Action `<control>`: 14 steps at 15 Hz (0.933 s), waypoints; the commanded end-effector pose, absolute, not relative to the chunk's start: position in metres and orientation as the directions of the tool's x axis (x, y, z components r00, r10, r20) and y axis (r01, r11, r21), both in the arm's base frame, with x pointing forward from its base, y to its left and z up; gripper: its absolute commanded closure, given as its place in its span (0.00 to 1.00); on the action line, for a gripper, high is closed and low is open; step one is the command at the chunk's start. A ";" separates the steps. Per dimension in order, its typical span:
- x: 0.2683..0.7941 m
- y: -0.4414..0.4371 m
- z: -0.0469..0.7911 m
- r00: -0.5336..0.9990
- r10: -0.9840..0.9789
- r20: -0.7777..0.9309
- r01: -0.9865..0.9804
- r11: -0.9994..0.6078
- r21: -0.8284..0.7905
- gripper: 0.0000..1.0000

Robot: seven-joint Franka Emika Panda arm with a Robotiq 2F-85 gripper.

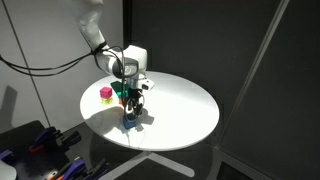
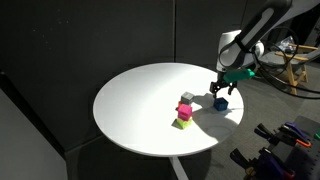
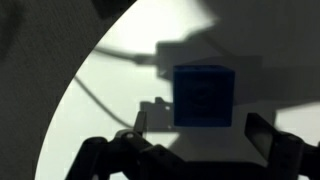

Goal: Put the blue block on the gray block

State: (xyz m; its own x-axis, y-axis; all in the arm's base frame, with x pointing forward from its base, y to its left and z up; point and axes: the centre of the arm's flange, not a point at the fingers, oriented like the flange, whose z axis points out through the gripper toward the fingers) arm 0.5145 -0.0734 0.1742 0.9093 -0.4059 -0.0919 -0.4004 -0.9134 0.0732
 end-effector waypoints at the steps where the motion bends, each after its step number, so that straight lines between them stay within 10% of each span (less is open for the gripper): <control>1: 0.513 -0.070 0.166 0.925 -0.372 -0.072 -0.367 -0.927 0.078 0.00; 12: 0.513 -0.072 0.147 0.927 -0.367 -0.083 -0.360 -0.929 0.081 0.01; 13: 0.513 -0.073 0.146 0.926 -0.368 -0.086 -0.361 -0.929 0.082 0.25; 14: 0.513 -0.073 0.146 0.926 -0.367 -0.087 -0.360 -0.929 0.084 0.26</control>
